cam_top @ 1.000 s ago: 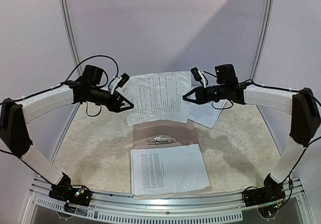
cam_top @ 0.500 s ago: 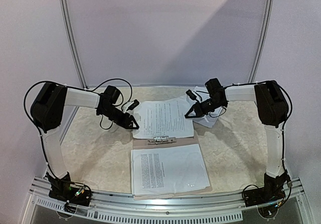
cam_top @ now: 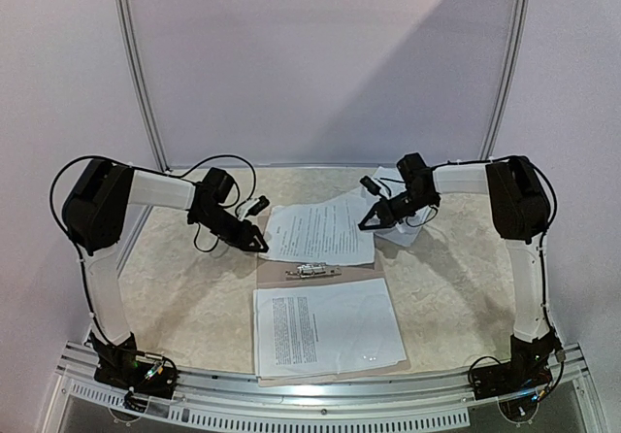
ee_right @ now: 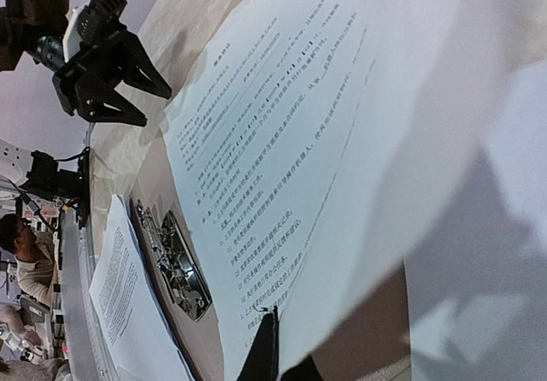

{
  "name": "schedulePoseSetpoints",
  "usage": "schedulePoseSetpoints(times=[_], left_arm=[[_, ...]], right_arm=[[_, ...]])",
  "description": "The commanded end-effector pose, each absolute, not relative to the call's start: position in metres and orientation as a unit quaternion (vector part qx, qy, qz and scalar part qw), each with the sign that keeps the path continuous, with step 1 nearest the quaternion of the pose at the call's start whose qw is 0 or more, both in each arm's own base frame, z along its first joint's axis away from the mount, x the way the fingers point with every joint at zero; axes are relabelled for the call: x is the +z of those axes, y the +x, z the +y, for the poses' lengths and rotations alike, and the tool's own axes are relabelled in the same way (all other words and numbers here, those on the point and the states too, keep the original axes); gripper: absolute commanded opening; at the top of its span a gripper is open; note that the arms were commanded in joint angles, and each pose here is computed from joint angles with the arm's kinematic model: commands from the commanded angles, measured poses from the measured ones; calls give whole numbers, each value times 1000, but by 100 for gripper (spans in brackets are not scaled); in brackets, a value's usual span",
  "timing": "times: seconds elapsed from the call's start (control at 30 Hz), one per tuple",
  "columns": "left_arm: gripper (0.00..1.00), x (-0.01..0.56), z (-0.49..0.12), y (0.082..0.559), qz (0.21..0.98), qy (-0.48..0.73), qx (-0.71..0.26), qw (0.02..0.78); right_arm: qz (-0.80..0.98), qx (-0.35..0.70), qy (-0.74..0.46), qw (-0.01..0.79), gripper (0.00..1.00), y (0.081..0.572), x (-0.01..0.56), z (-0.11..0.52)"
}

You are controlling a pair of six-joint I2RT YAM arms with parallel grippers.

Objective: Put the files into the folder
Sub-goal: Place the file on the spring clip of the folder.

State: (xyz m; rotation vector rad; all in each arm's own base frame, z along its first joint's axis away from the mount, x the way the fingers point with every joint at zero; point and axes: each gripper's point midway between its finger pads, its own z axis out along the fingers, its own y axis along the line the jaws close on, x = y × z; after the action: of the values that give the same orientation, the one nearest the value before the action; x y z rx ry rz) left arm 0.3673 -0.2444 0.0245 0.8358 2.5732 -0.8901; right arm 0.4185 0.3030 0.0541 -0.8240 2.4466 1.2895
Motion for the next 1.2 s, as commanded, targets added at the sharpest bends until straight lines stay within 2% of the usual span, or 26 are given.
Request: schedulePoseSetpoints(times=[0.0, 0.23, 0.47, 0.63, 1.17], left_arm=[[45, 42, -236, 381, 894, 298, -286, 174], [47, 69, -229, 387, 888, 320, -253, 210], [48, 57, -220, 370, 888, 338, -236, 204], [48, 40, -218, 362, 890, 347, -225, 193], [49, 32, -224, 358, 887, 358, -222, 188]], right_arm=[[833, 462, -281, 117, 0, 427, 60, 309], [809, 516, -266, 90, 0, 418, 88, 318], [801, 529, -277, 42, 0, 397, 75, 301], [793, 533, -291, 46, 0, 397, 62, 302], [806, 519, -281, 50, 0, 416, 48, 306]])
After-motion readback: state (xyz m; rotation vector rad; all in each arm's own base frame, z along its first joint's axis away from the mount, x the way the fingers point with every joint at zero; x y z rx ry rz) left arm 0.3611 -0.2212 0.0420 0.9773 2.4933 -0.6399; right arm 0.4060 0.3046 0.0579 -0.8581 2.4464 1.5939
